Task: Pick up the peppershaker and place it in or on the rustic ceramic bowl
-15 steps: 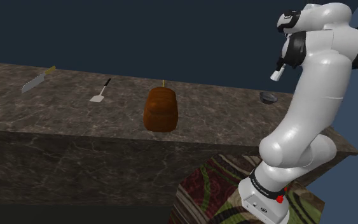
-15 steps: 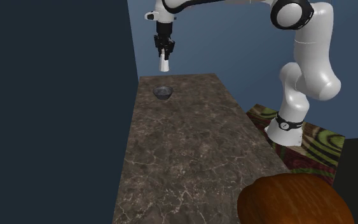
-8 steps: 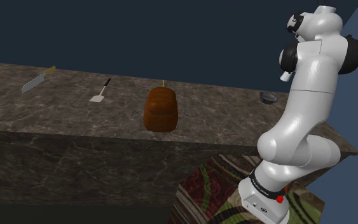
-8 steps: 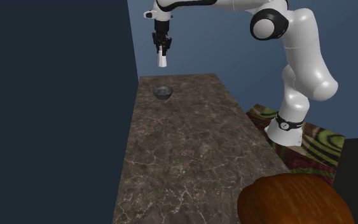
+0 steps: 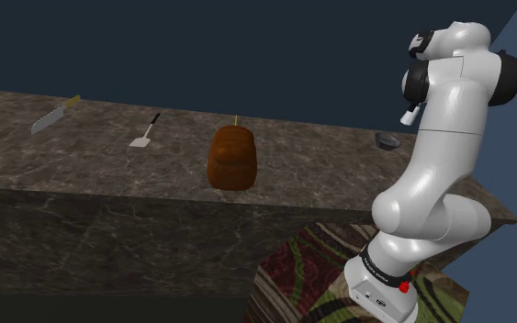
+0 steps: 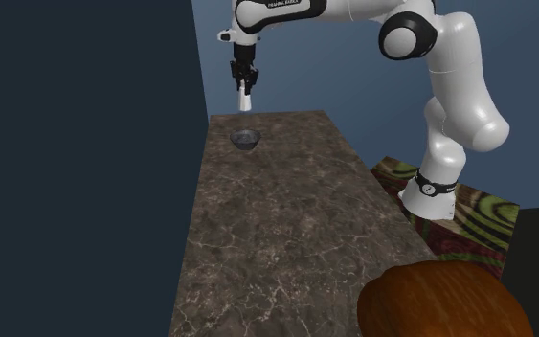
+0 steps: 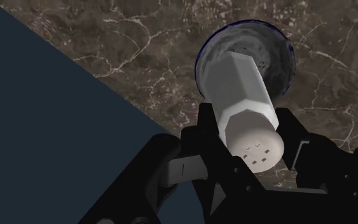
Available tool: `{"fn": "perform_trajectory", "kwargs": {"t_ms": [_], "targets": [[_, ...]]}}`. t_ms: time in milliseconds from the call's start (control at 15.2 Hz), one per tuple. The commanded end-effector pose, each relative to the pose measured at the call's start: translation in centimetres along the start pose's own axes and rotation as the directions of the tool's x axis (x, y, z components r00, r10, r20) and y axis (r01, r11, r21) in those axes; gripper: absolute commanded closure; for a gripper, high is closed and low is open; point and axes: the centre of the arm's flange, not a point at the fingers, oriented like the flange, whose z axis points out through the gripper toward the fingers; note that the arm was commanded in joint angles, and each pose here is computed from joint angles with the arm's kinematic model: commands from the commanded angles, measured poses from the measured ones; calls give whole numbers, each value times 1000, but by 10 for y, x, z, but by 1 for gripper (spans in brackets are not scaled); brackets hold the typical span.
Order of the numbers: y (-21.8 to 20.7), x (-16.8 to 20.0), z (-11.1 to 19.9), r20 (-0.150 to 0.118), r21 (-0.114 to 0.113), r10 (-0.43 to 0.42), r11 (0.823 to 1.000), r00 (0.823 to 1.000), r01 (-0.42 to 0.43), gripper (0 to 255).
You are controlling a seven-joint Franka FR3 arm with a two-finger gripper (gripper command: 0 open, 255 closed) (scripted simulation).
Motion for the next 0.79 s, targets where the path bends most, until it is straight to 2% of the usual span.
{"fn": "perform_trajectory", "kwargs": {"t_ms": [0,462,726], "targets": [[0,0,11,0,-1,0,1000,1000,0,255],[-4,0,48,0,-1,0,1000,1000,0,255],[-4,0,48,0,-1,0,1000,1000,0,255]]}}
